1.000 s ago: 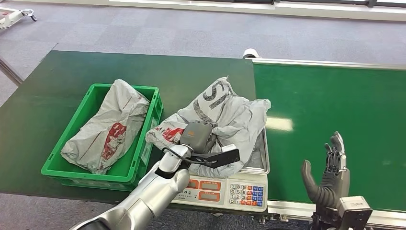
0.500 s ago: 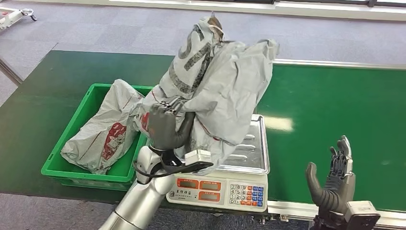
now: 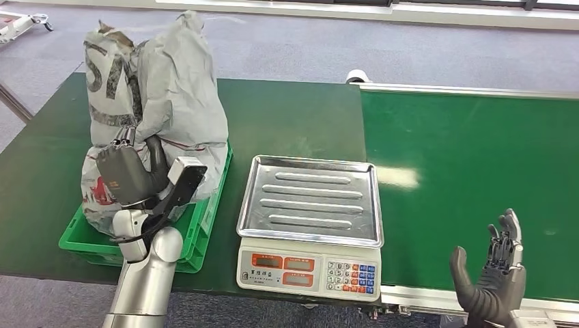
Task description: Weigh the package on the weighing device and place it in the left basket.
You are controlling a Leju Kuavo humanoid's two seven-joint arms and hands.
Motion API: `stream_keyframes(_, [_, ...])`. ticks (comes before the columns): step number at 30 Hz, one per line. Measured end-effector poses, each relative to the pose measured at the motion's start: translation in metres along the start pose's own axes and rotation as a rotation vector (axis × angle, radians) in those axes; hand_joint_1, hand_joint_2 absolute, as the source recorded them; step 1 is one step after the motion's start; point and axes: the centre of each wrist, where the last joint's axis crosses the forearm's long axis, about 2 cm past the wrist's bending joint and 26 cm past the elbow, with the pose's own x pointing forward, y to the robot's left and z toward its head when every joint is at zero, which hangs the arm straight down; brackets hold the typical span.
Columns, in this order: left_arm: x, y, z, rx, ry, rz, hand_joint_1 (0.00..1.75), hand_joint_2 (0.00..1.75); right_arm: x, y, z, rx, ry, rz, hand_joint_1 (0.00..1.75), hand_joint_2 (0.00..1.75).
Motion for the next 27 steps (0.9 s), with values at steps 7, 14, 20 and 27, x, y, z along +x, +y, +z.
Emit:
stream_keyframes(7, [-0.031,-0.003,0.013,-0.102,0.111,-0.083,1.75,1.75,0.003,-0.004,0.001,-0.006,-0.002,0.012,0.0,1.75])
stream_keyframes(14, [-0.04,-0.006,0.017,-0.174,0.156,-0.12,1.75,1.75,0.004,-0.003,0.001,-0.004,-0.007,0.009,0.0,1.75])
stream_keyframes(20, [-0.055,-0.013,0.028,-0.42,0.251,-0.189,1.75,1.75,0.004,-0.001,-0.005,0.022,-0.017,-0.001,0.0,1.75])
stream_keyframes(27, [-0.06,-0.016,0.034,-0.479,0.317,-0.126,0.0,1.75,0.003,0.001,-0.011,0.029,-0.022,-0.004,0.0,1.75])
